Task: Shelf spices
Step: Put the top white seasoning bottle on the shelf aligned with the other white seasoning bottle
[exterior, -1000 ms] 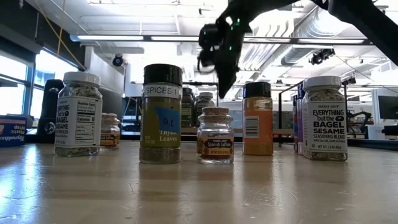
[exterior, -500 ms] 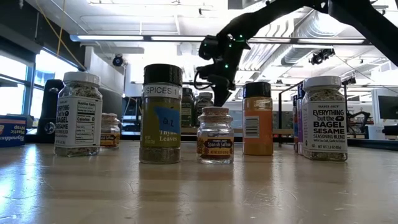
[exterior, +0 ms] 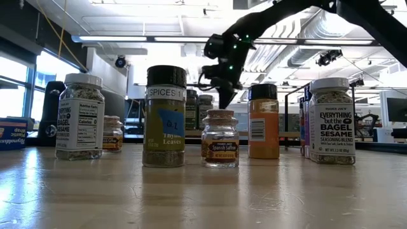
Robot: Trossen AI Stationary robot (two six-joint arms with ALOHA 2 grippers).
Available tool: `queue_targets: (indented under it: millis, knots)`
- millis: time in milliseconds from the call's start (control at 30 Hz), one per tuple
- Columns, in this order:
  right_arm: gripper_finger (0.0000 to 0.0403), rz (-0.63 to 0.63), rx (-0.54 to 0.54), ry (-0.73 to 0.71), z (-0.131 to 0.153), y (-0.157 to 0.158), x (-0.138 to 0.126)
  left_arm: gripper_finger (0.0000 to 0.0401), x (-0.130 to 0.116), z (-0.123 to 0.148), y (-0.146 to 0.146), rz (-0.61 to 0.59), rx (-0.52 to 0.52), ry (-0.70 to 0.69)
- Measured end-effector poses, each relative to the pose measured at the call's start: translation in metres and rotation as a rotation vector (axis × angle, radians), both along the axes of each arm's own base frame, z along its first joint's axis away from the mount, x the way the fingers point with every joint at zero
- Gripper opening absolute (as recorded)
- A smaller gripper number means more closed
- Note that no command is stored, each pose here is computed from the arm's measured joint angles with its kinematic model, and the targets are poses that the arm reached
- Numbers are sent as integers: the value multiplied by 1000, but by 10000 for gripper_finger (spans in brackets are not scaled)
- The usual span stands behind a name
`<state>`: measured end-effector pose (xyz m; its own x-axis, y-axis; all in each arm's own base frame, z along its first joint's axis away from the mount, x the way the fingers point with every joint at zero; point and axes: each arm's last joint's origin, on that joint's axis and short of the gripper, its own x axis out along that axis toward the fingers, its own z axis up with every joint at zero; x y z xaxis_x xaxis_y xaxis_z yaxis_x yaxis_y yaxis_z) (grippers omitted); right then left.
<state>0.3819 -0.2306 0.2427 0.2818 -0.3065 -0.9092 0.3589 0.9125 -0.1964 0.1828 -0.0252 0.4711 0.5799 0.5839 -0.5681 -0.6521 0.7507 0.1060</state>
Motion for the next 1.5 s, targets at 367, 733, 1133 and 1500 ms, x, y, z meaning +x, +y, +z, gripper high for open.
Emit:
queue_targets:
  millis: [367, 733, 1133, 1500]
  knots:
    - [14, 237, 252, -56, 18, 34, -7, 44, 0, 0, 0, 0, -1, -5]
    - [14, 165, 96, -189, 19, 42, 21, 44, 0, 0, 0, -1, 0, -4]
    - [14, 61, 71, -230, 21, 34, 21, 44, 0, 0, 0, -2, 2, -2]
    - [14, -43, 61, -289, 27, 33, 23, 44, 0, 0, 0, -1, 0, -4]
